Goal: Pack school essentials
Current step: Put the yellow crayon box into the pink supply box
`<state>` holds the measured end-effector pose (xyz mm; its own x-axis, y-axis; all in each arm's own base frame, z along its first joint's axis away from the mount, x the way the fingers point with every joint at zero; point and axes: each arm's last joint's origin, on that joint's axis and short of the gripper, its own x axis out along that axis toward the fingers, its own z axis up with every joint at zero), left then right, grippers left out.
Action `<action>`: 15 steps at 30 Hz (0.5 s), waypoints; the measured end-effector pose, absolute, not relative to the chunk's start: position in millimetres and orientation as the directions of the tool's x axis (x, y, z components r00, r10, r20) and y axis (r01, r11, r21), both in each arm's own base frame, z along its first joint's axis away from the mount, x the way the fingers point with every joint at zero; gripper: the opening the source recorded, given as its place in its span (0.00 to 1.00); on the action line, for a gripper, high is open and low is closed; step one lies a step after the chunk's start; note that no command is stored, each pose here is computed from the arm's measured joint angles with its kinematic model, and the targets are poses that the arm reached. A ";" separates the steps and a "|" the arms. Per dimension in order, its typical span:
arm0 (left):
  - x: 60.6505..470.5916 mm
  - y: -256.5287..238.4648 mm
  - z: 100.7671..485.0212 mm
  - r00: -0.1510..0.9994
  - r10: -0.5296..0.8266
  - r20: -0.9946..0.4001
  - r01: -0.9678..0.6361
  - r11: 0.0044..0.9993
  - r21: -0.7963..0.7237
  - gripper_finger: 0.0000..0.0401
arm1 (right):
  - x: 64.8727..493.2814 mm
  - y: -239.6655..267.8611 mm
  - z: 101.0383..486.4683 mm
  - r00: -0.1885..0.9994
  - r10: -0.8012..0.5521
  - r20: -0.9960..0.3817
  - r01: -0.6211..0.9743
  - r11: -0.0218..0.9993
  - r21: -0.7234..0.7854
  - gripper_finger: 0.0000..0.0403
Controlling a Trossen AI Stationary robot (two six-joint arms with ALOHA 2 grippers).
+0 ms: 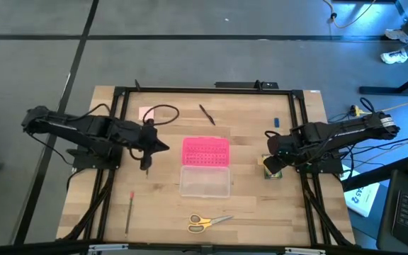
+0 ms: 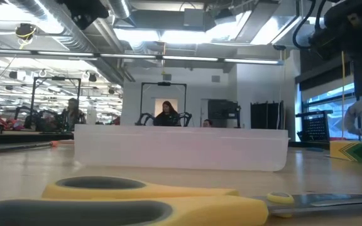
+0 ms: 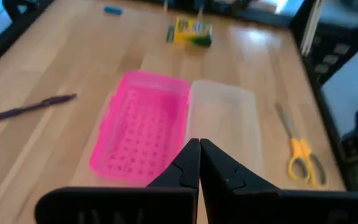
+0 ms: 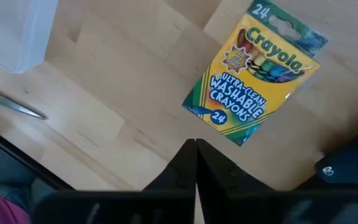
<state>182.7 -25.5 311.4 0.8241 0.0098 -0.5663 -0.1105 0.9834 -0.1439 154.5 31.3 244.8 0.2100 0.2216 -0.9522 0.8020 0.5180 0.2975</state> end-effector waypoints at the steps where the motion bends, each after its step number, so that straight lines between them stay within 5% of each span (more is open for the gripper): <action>1: 185.8 -26.5 314.8 0.812 -0.008 -0.583 -0.088 0.987 -0.136 0.00 | 154.5 31.3 244.8 0.210 0.222 -0.952 0.802 0.518 0.297 0.02; 7: 205.7 -30.6 337.1 0.796 -0.108 -0.596 0.051 0.992 -0.111 0.00 | 154.6 30.5 244.7 0.215 0.196 -0.957 0.802 0.524 0.288 0.06; 15: 214.4 -22.8 340.6 0.792 -0.089 -0.603 0.048 0.995 -0.084 0.00 | 154.6 29.9 244.6 0.218 0.177 -0.960 0.804 0.525 0.279 0.13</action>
<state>214.4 -22.8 340.6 0.7924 -0.0894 -0.6034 0.0482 0.9953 -0.0842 154.6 29.9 244.6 0.2180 0.1770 -0.9598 0.8039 0.5250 0.2794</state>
